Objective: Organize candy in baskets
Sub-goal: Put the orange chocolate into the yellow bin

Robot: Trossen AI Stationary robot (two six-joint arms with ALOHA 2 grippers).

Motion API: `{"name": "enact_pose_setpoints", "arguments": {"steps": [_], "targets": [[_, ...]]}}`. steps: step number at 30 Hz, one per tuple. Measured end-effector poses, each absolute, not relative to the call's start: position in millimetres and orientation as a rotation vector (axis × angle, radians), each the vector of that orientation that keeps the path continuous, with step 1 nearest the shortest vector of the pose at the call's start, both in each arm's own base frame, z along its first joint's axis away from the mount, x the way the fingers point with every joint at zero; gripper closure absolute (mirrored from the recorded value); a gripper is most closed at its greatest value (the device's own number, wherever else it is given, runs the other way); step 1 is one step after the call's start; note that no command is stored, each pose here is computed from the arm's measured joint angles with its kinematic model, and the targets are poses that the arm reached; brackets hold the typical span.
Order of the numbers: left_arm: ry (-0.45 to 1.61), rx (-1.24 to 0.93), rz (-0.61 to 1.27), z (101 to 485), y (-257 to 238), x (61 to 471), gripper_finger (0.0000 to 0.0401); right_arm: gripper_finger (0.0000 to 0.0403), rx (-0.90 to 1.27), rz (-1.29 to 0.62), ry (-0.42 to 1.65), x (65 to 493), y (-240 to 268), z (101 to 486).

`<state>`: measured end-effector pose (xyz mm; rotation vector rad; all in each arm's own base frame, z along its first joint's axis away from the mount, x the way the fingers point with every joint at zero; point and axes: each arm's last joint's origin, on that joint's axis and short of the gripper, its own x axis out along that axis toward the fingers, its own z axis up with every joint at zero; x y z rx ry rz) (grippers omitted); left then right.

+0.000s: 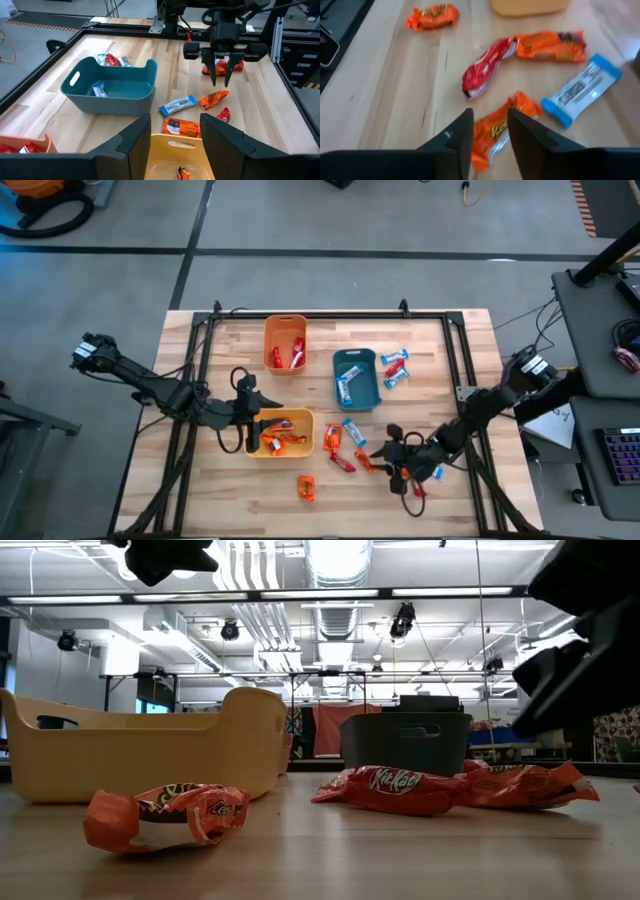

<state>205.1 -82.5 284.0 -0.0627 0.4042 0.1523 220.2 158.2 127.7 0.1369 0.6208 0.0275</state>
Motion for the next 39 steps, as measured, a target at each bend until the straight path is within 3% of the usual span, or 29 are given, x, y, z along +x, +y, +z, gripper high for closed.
{"name": "enact_pose_setpoints", "arguments": {"steps": [8,15,19,29,39], "targets": [[0.404,-0.063,0.152,284,-83,205,0.0247,0.0213,0.153,-0.043,0.658,222,165,108],[0.404,-0.063,0.152,284,-82,205,0.0247,0.0204,0.186,-0.087,0.694,231,172,92],[0.404,-0.063,0.152,284,-82,205,0.0247,0.0228,0.182,-0.11,0.7,232,172,86],[0.404,-0.063,0.152,284,-82,205,0.0247,0.0341,0.158,-0.084,0.707,232,172,89],[0.414,-0.057,0.154,282,-83,207,0.0247,0.0355,0.139,-0.043,0.667,232,171,107]]}}
